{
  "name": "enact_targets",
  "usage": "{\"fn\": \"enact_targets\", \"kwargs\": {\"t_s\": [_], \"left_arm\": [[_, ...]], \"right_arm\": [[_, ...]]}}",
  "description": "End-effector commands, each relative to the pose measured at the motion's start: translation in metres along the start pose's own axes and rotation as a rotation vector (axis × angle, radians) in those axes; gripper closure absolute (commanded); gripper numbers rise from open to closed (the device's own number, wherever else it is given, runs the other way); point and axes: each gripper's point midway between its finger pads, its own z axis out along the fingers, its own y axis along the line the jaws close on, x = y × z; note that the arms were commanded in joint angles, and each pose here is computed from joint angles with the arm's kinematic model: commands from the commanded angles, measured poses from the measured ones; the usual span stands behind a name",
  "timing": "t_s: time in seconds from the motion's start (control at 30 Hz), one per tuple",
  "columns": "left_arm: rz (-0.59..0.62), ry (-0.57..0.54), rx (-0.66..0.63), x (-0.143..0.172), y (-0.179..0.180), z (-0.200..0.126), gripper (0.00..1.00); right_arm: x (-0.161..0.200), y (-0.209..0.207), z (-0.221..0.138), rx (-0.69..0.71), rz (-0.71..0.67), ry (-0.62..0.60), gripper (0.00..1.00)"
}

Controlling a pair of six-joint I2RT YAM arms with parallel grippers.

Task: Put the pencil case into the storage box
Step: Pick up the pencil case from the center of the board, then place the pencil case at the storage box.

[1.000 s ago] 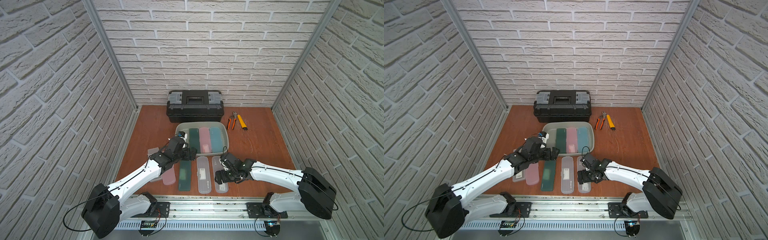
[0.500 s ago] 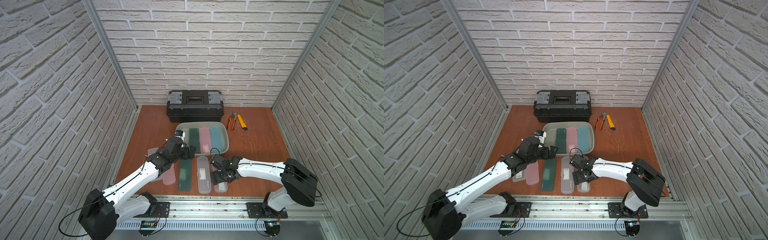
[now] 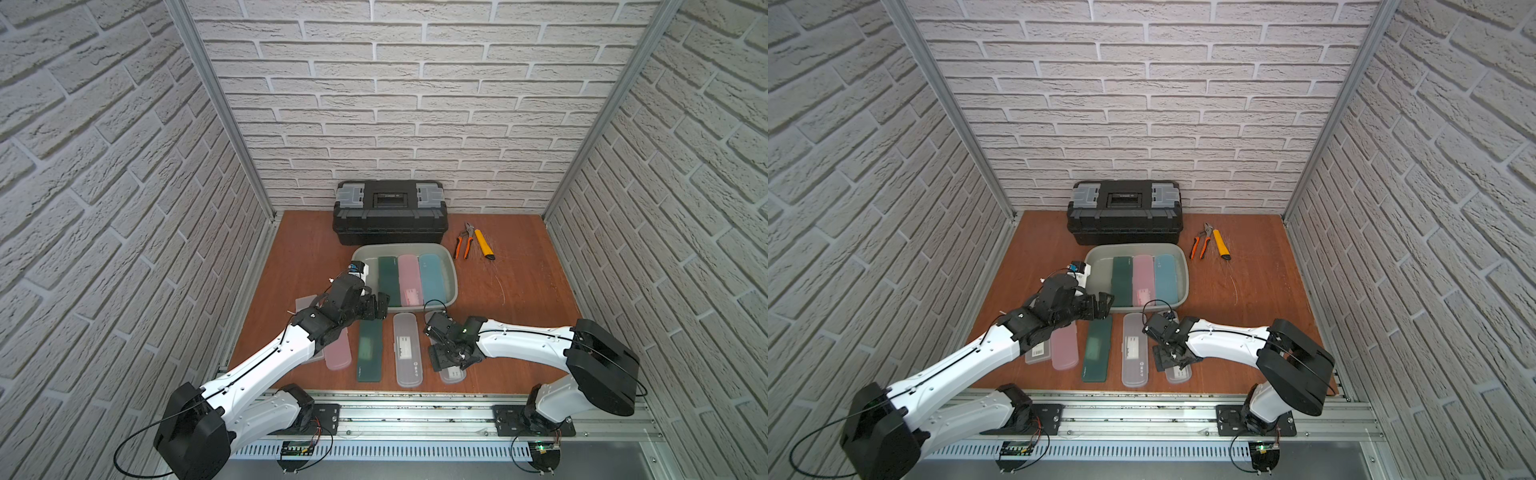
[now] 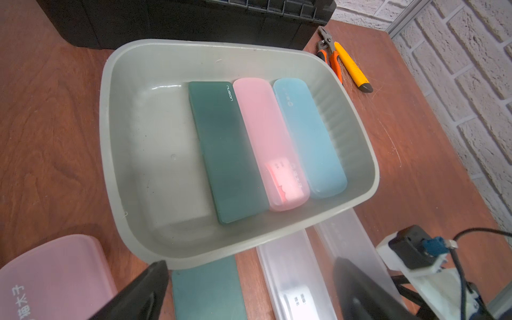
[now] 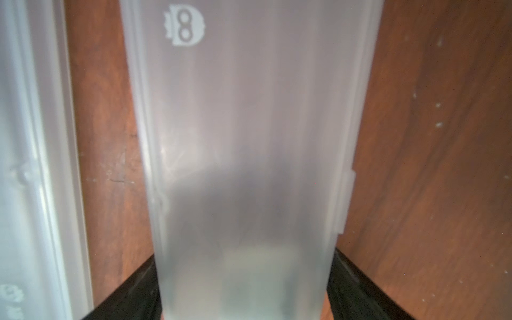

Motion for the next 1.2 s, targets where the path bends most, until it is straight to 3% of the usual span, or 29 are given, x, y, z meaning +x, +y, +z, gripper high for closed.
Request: {"fn": "enact_targets", "kwargs": {"t_s": [0.0, 0.3, 0.57, 0.77, 0.97, 1.17], "left_arm": [[0.019, -0.042, -0.019, -0.014, 0.002, -0.011, 0.02], [0.060, -0.093, -0.028, -0.039, 0.000, -0.034, 0.02], [0.036, -0.167, -0.016, -0.061, -0.004, -0.042, 0.02], [0.016, -0.147, 0.002, -0.084, 0.002, -0.049, 0.02], [-0.031, -0.159, 0.124, -0.111, 0.003, -0.057, 0.02], [0.003, -0.070, 0.121, -0.119, 0.025, -0.050, 0.02]], "right_arm": [[0.019, -0.020, 0.019, 0.090, 0.022, 0.046, 0.16], [0.021, -0.046, -0.006, 0.118, 0.086, -0.051, 0.34], [0.011, -0.066, -0.048, 0.107, 0.158, -0.186, 0.38], [-0.008, -0.074, -0.084, 0.077, 0.202, -0.326, 0.41], [-0.051, -0.064, -0.134, 0.011, 0.222, -0.454, 0.42], [-0.115, -0.017, -0.154, -0.107, 0.150, -0.446, 0.42]]}}
